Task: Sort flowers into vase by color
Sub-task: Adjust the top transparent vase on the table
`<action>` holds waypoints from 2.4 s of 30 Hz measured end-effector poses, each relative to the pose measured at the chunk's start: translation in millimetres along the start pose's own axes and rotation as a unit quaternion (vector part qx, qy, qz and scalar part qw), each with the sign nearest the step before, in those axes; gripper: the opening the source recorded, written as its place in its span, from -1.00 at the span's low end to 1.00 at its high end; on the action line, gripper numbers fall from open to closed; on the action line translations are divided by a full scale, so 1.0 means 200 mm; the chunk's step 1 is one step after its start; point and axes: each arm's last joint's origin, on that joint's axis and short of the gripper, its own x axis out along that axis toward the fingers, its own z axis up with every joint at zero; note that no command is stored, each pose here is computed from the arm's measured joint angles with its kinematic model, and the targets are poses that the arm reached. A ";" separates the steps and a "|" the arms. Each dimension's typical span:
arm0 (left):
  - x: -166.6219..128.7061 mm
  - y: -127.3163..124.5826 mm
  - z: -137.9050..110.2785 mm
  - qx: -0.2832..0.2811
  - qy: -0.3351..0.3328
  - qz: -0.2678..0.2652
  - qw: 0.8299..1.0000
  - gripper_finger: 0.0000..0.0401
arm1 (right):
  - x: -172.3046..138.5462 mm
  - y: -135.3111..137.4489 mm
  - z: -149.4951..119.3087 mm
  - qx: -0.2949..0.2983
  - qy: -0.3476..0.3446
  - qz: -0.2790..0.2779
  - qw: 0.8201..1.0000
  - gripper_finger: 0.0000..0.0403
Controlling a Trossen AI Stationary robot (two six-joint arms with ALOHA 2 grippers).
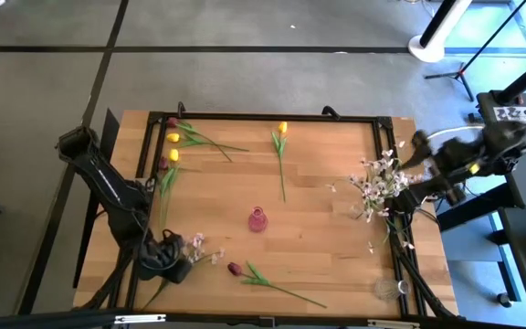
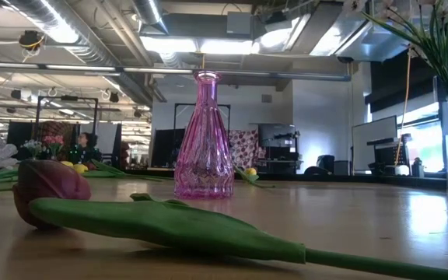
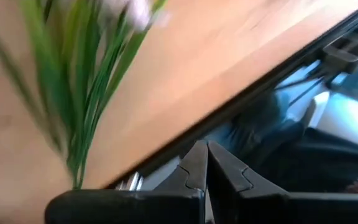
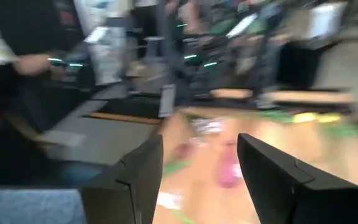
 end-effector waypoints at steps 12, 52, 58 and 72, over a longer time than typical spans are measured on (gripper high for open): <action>0.00 -0.07 0.18 0.146 -0.176 -0.029 0.973 -1.00 | 0.47 0.08 -0.20 0.168 0.254 0.167 0.938 0.03; -0.03 -0.10 0.36 0.363 -0.262 0.074 0.891 -1.00 | 0.57 0.38 -0.99 0.365 0.330 -0.482 0.725 0.03; -0.08 -0.08 0.37 0.370 -0.259 0.082 0.888 -1.00 | 0.63 0.28 -0.98 0.382 0.286 -0.531 0.700 0.03; -0.12 -0.04 0.39 0.375 -0.241 0.128 0.886 -0.94 | 0.70 0.14 -0.95 0.401 0.217 -0.590 0.666 0.03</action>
